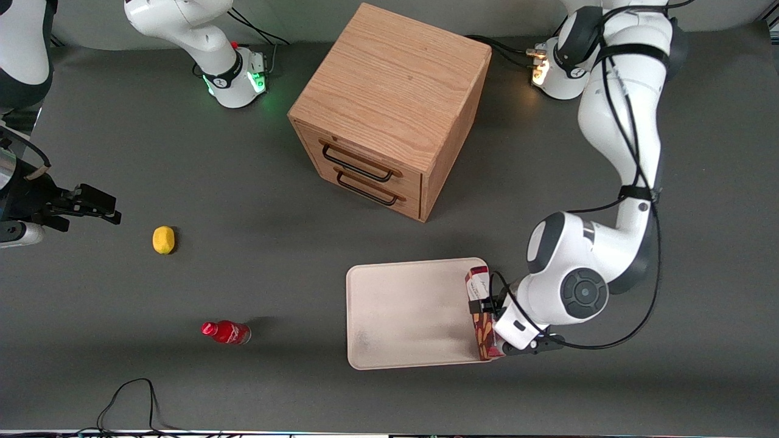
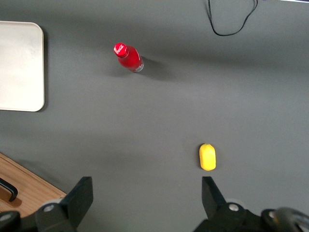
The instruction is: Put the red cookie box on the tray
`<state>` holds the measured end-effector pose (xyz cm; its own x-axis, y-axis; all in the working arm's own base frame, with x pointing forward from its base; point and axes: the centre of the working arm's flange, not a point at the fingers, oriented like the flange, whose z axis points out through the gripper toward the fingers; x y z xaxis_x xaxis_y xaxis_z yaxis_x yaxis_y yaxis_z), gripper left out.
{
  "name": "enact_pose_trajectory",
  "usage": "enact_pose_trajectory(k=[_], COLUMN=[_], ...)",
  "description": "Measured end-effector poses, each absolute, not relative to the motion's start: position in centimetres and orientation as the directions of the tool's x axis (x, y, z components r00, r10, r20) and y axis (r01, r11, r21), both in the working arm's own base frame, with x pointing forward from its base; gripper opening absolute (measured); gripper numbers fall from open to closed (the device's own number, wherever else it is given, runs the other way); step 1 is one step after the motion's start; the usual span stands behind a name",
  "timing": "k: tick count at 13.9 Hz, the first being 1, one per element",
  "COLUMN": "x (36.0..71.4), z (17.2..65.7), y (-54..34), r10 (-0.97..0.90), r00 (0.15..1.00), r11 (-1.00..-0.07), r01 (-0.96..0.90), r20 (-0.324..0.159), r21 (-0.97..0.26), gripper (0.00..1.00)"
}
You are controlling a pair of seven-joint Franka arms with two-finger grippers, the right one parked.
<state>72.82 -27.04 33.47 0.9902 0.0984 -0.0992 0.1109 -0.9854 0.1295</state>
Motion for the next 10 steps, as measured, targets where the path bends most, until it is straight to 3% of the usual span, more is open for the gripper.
enact_pose_trajectory(k=[6, 10], x=[68.6, 63.3], z=[44.1, 50.4], y=[-22.5, -14.7], r10=[0.039, 0.016], r00=[0.997, 0.996], r11=[-0.996, -0.999], r01=[0.045, 0.019], r20=[-0.072, -0.083], r21=[0.079, 0.039], gripper=[1.00, 1.00])
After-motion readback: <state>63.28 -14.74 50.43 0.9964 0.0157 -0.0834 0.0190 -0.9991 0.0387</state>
